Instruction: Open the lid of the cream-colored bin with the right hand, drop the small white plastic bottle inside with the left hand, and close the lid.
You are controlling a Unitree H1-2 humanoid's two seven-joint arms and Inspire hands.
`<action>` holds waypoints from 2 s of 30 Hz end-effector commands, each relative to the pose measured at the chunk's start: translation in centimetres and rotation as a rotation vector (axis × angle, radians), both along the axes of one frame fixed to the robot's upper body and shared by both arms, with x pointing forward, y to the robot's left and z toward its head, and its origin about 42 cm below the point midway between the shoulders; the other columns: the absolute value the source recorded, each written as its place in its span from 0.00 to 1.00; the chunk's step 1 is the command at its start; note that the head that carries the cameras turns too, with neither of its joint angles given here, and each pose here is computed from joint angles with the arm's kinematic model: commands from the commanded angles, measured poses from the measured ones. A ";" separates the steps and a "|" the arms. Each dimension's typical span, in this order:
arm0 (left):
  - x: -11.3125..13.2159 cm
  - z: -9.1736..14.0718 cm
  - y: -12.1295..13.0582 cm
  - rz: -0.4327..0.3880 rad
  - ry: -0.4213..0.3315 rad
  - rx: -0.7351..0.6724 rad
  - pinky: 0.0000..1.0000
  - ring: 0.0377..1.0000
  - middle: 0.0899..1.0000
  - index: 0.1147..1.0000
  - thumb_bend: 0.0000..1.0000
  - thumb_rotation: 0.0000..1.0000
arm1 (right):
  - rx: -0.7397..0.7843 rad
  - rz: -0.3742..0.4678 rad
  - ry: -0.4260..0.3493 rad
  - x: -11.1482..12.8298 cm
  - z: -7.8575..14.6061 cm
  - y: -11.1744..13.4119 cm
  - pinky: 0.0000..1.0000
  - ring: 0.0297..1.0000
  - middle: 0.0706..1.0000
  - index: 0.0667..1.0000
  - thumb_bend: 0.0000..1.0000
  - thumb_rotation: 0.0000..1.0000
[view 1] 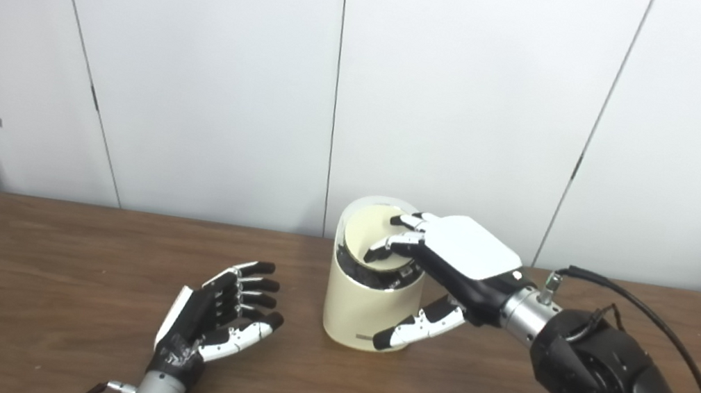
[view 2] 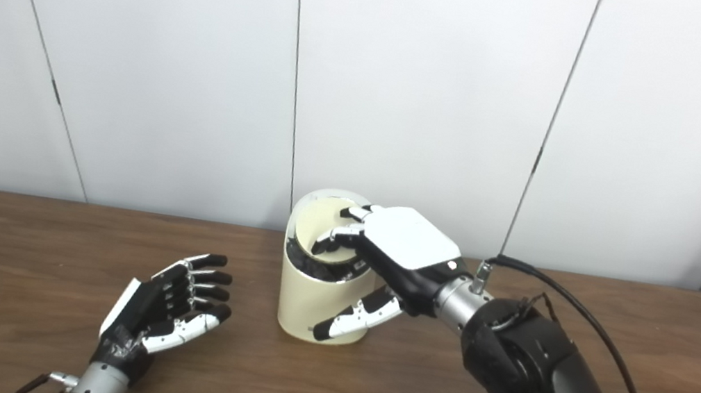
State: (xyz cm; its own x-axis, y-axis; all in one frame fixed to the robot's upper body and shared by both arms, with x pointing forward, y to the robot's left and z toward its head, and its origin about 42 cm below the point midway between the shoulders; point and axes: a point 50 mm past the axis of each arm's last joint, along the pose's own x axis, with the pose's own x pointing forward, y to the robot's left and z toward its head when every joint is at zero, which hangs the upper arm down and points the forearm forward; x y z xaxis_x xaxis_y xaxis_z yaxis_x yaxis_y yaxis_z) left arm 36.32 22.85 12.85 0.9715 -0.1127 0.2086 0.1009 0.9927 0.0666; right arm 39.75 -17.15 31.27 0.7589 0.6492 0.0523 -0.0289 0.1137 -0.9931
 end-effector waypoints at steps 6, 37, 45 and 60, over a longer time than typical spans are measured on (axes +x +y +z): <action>0.6 1.8 -0.3 -0.002 -0.068 -0.003 0.56 0.64 0.68 0.75 0.66 0.12 | -0.017 0.013 -0.058 -0.1 1.3 -0.1 0.96 0.93 0.73 0.73 0.69 0.56; 0.3 2.6 0.1 0.001 -0.076 -0.005 0.56 0.64 0.68 0.75 0.65 0.11 | -0.143 -0.047 0.049 -0.1 0.7 0.2 0.99 0.94 0.75 0.75 0.72 0.57; 0.4 2.5 0.0 -0.005 -0.075 -0.005 0.57 0.65 0.68 0.75 0.65 0.11 | 0.030 -0.043 -0.029 -0.3 1.8 -0.5 0.97 0.94 0.78 0.79 0.68 0.53; 0.3 2.6 -0.1 -0.018 -0.081 -0.014 0.57 0.64 0.68 0.76 0.64 0.09 | 0.743 -0.214 0.059 -1.8 -2.6 -5.1 0.74 0.86 0.89 0.88 0.68 0.38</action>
State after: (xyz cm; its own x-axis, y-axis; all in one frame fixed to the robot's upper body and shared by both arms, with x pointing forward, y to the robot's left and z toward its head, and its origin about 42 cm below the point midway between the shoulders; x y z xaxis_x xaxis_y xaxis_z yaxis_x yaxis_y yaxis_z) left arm 36.00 22.87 13.57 0.9705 -0.1138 0.2125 0.1038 0.9929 0.0578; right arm 37.97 -21.56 27.70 0.8902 0.3372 0.3062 -0.0284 0.7120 -0.7016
